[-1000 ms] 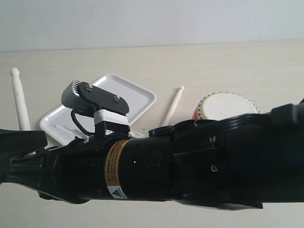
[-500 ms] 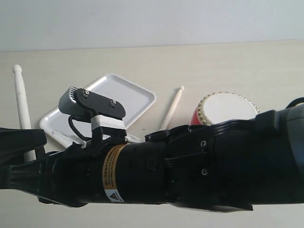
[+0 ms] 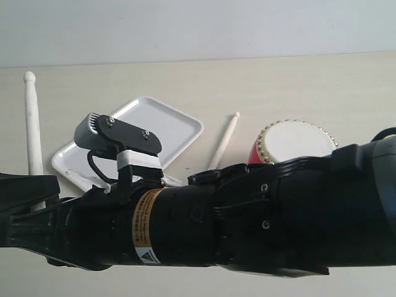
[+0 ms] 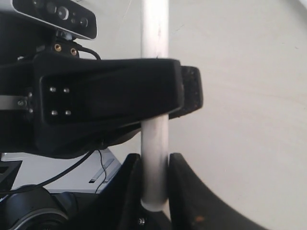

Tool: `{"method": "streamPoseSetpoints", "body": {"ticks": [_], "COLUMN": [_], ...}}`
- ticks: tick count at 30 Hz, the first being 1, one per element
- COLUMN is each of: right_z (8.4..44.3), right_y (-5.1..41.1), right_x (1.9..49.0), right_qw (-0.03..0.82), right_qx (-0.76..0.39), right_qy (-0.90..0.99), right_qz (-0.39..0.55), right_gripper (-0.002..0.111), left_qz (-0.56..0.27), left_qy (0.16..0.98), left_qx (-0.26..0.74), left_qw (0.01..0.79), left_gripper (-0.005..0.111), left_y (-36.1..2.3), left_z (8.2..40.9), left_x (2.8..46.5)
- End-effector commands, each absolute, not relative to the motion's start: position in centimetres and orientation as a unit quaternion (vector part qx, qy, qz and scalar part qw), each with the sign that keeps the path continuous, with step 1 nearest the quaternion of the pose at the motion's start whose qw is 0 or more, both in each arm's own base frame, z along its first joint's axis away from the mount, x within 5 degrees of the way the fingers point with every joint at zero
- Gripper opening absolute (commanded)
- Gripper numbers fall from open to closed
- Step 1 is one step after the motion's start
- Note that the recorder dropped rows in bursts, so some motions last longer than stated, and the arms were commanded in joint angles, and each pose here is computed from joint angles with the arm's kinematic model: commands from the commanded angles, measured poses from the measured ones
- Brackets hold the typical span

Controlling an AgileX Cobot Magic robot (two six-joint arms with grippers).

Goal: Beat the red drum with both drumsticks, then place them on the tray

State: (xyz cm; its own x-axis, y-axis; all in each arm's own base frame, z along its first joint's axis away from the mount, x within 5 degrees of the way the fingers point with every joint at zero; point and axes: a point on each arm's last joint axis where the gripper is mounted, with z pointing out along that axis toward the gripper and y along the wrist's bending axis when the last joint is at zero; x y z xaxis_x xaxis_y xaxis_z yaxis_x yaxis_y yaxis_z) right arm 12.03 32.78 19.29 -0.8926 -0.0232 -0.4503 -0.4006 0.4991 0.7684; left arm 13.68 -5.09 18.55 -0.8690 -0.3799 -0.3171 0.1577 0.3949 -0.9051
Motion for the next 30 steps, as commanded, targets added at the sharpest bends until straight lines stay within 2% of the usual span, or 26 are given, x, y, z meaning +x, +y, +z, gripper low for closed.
{"method": "streamPoseSetpoints", "body": {"ticks": [1, 5, 8, 9, 16, 19, 25, 30], "right_z": [19.4, 19.4, 19.5, 19.6, 21.6, 22.8, 26.0, 28.3], "right_y": [32.9, 32.9, 32.9, 32.8, 32.3, 31.7, 28.7, 23.8], "right_x": [12.3, 12.3, 12.3, 12.3, 11.9, 11.7, 11.7, 12.6], "right_qw": [0.200, 0.200, 0.201, 0.201, 0.222, 0.238, 0.284, 0.351], "right_qx": [-0.129, -0.129, -0.130, -0.130, -0.167, -0.189, -0.181, -0.153], "right_qy": [0.842, 0.842, 0.841, 0.840, 0.823, 0.819, 0.841, 0.881], "right_qz": [0.485, 0.485, 0.486, 0.487, 0.495, 0.487, 0.424, 0.278], "right_gripper": [0.000, 0.000, 0.002, 0.005, 0.044, 0.052, 0.056, 0.056], "left_qz": [-0.556, -0.554, -0.554, -0.554, -0.554, -0.552, -0.531, -0.496], "left_qy": [0.793, 0.794, 0.794, 0.794, 0.790, 0.791, 0.803, 0.827], "left_qx": [-0.060, -0.055, -0.055, -0.054, -0.053, -0.046, -0.029, -0.030], "left_qw": [0.241, 0.244, 0.244, 0.245, 0.257, 0.259, 0.268, 0.264], "left_gripper": [0.017, 0.015, 0.000, 0.000, 0.000, 0.000, 0.000, 0.000], "left_y": [-5.3, -5.3, -5.3, -5.3, -5.2, -5.2, -4.7, -4.3], "left_z": [18.7, 18.7, 18.7, 18.7, 18.8, 19.0, 20.1, 20.1], "left_x": [13.4, 13.4, 13.4, 13.4, 13.6, 13.8, 15.2, 15.9]}}
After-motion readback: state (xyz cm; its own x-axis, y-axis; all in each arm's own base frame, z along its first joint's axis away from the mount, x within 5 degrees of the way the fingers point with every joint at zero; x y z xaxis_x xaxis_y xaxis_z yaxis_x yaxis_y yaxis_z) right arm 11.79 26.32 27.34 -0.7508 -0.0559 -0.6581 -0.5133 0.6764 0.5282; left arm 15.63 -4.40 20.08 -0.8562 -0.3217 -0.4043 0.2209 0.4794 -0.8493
